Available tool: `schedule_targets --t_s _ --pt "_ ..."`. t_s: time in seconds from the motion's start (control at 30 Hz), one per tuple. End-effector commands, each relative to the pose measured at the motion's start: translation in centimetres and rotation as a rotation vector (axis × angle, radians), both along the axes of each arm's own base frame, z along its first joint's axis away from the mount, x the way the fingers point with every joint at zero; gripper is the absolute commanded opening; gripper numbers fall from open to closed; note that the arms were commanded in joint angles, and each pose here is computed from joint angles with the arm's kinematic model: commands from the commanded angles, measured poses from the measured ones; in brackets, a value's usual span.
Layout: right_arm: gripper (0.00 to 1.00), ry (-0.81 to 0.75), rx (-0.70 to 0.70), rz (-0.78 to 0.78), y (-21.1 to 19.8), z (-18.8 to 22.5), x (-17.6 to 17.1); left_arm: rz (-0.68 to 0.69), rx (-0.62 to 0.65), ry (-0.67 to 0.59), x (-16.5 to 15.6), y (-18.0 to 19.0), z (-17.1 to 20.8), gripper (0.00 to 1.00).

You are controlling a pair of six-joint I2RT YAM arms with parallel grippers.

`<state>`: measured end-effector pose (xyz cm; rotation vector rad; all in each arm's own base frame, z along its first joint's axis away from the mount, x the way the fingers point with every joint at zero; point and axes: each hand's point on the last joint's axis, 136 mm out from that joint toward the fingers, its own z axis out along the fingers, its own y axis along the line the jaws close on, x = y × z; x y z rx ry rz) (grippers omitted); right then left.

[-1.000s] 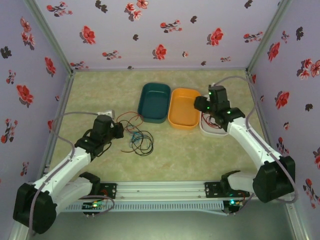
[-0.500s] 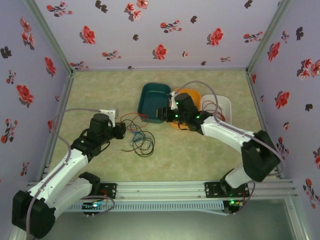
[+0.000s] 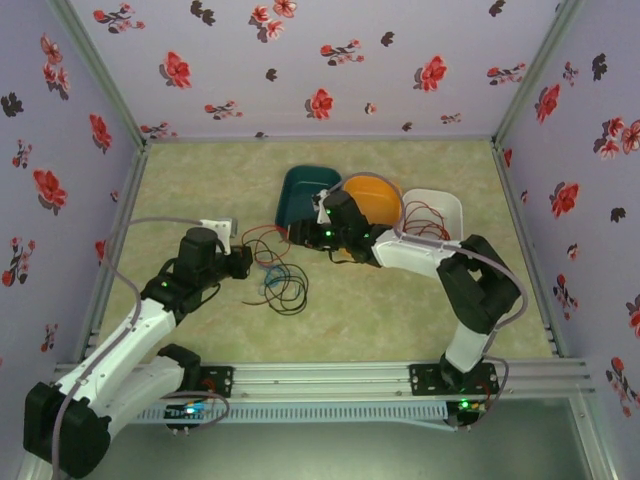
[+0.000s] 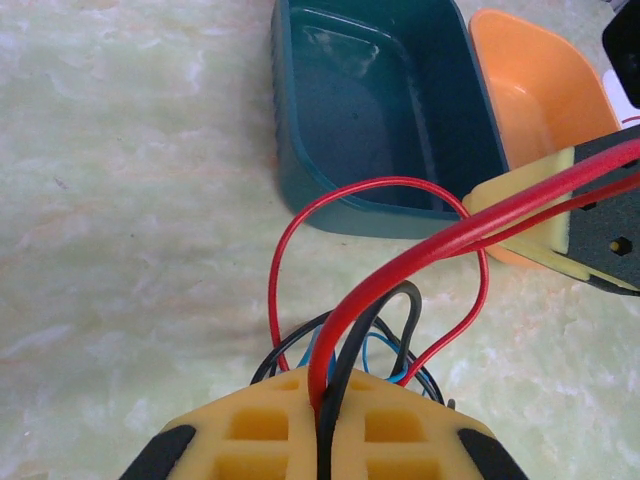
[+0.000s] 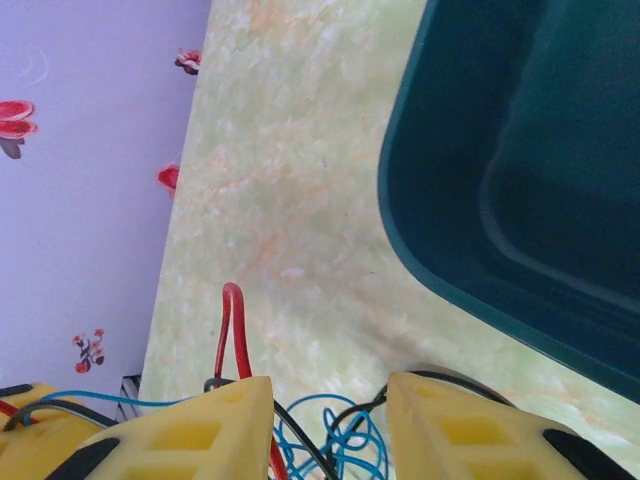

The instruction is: Untangle the cables

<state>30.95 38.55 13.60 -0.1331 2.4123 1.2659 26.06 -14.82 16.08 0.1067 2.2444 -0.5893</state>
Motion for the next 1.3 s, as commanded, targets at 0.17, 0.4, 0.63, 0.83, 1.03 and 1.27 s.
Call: schedule_targets --t_s 0.17,0.4,0.63,0.83,1.03,1.27 --pt "0.38 0.001 0.063 0.033 1.6 1.5 -0.4 -0.009 -0.019 -0.001 -0.2 -0.1 -0.1 0.06" --pt "0.43 -0.035 0.043 0.030 0.9 2.0 -0.5 -0.008 -0.018 0.002 -0.2 -0.1 -0.4 0.06" --pt "0.42 -0.083 0.046 0.034 0.4 2.8 -1.1 -0.007 -0.021 -0.002 -0.1 -0.2 -0.4 0.05" --pt "0.43 -0.129 0.027 0.037 0.0 3.4 -1.6 -0.002 -0.027 0.002 -0.1 -0.2 -0.6 0.05" --pt "0.42 -0.096 -0.033 0.040 0.0 1.3 -1.7 0.004 -0.037 -0.002 0.0 -0.2 -0.6 0.05" --pt "0.41 -0.034 -0.079 0.037 0.2 -1.2 -1.8 0.002 -0.036 -0.004 -0.1 -0.1 -0.5 0.05"
